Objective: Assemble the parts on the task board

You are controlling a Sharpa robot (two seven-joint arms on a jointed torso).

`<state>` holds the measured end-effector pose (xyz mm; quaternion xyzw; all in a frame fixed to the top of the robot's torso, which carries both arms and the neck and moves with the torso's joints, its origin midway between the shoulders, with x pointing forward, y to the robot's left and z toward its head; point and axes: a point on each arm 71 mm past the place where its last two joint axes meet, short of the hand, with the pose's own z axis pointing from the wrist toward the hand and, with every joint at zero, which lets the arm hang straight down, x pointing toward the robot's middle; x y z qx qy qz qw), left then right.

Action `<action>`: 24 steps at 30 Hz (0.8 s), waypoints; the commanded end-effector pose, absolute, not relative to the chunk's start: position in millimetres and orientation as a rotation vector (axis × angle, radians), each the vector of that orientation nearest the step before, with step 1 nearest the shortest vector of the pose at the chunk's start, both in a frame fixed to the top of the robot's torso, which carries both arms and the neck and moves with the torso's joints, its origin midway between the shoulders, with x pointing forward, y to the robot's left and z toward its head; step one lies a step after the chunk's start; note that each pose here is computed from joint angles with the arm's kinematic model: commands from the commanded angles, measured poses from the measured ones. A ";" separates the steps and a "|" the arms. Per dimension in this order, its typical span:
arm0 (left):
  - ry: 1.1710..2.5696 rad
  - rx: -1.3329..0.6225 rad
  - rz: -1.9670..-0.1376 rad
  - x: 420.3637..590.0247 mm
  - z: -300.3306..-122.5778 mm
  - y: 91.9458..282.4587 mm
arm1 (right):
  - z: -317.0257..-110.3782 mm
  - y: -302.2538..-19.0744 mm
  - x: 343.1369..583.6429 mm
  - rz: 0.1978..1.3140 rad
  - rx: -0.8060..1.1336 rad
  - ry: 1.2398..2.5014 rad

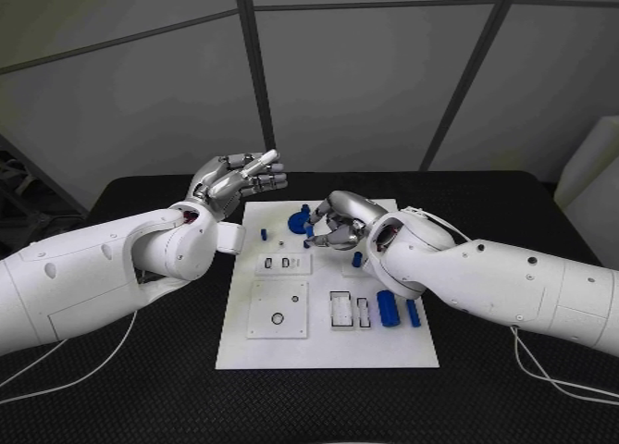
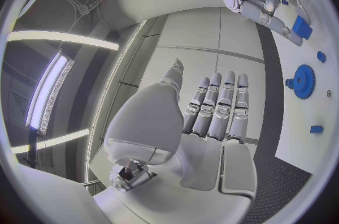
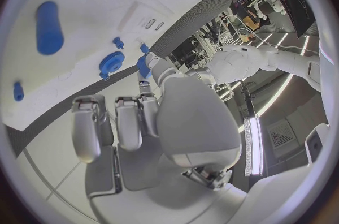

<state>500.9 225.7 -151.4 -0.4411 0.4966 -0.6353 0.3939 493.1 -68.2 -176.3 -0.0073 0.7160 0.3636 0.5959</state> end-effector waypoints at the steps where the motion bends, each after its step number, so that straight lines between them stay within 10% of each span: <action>1: 1.266 -1.107 -1.629 500.7 -150.0 223.6 | -179.8 -61.3 492.0 0.766 -0.059 1.676; 24: 1.273 -1.108 -1.631 500.6 -150.1 221.6 | -209.7 -36.4 480.2 0.721 -0.116 1.713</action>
